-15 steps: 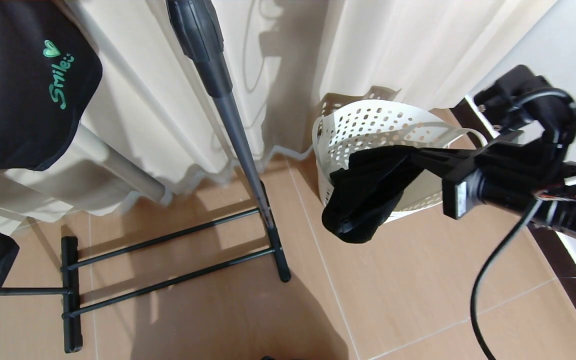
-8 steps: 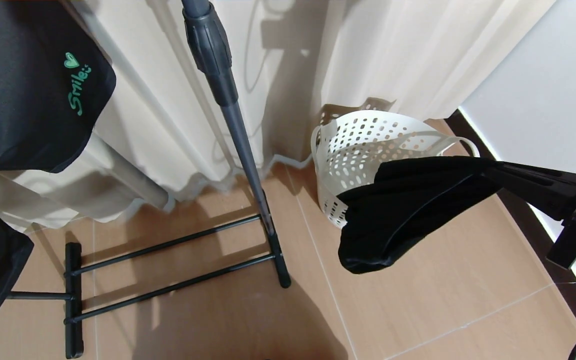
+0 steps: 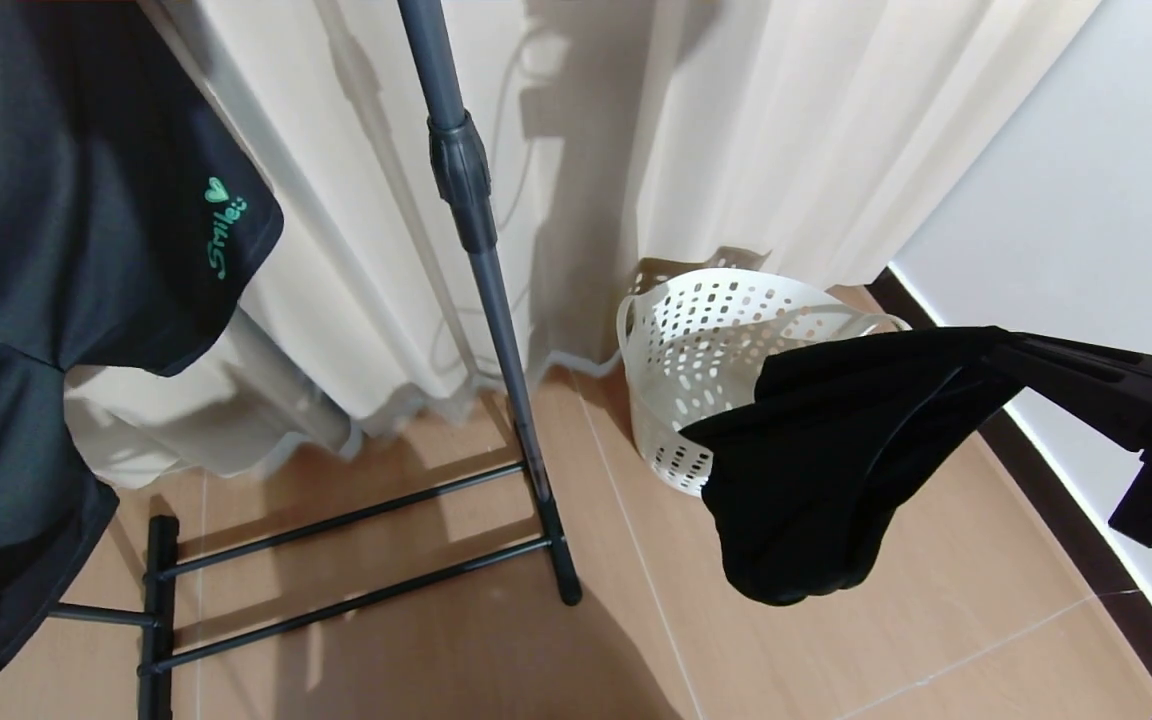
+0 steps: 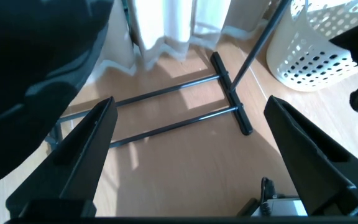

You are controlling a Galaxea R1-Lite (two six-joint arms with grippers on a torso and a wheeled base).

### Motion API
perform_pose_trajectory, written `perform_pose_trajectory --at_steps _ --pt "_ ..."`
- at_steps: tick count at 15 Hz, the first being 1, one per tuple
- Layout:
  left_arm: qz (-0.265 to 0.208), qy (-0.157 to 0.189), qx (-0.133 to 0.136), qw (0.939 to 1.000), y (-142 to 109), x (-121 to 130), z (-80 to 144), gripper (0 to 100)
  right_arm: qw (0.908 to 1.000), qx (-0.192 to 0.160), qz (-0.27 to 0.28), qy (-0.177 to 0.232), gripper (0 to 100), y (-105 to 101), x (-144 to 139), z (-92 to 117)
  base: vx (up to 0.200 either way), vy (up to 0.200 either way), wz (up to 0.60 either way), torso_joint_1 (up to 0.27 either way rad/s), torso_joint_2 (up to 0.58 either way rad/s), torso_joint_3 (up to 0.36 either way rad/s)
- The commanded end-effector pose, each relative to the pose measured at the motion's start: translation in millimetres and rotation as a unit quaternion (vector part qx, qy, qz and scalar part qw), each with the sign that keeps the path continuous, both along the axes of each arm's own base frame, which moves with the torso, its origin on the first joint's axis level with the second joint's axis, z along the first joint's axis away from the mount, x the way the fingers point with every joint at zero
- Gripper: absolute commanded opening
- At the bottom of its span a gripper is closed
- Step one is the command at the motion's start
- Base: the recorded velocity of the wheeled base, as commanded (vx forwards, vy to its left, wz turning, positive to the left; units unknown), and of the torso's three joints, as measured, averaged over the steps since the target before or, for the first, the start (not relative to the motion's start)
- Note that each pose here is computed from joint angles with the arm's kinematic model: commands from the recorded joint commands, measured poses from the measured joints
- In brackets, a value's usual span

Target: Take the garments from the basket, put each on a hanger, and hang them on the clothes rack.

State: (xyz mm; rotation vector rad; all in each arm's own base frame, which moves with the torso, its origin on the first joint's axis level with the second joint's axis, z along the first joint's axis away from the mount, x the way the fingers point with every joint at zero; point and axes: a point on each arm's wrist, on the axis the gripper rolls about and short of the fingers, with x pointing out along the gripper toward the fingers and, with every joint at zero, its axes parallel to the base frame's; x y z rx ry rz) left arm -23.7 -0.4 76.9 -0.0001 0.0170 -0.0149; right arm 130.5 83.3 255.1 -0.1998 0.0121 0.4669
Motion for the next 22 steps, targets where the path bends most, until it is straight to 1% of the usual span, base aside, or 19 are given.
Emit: perform_pose_trajectory --at_steps 1,11,22 --pt "0.001 0.001 0.000 1.0000 0.0 0.1 0.1 100 1.0000 -0.005 -0.004 0.007 0 0.6 3.0 -4.0 0.000 0.000 0.00 0.100 -0.32 -0.007" --pt "0.000 0.000 0.000 1.0000 0.0 0.0 0.1 100 0.9999 -0.008 -0.002 0.008 0 1.0 3.1 -5.4 0.000 0.000 0.00 0.174 -0.47 -0.099" --pt "0.001 0.000 0.000 1.0000 0.0 0.0 0.1 100 0.9999 -0.006 0.009 0.007 0 0.6 2.0 -5.1 0.000 0.000 0.00 0.243 -0.56 -0.121"
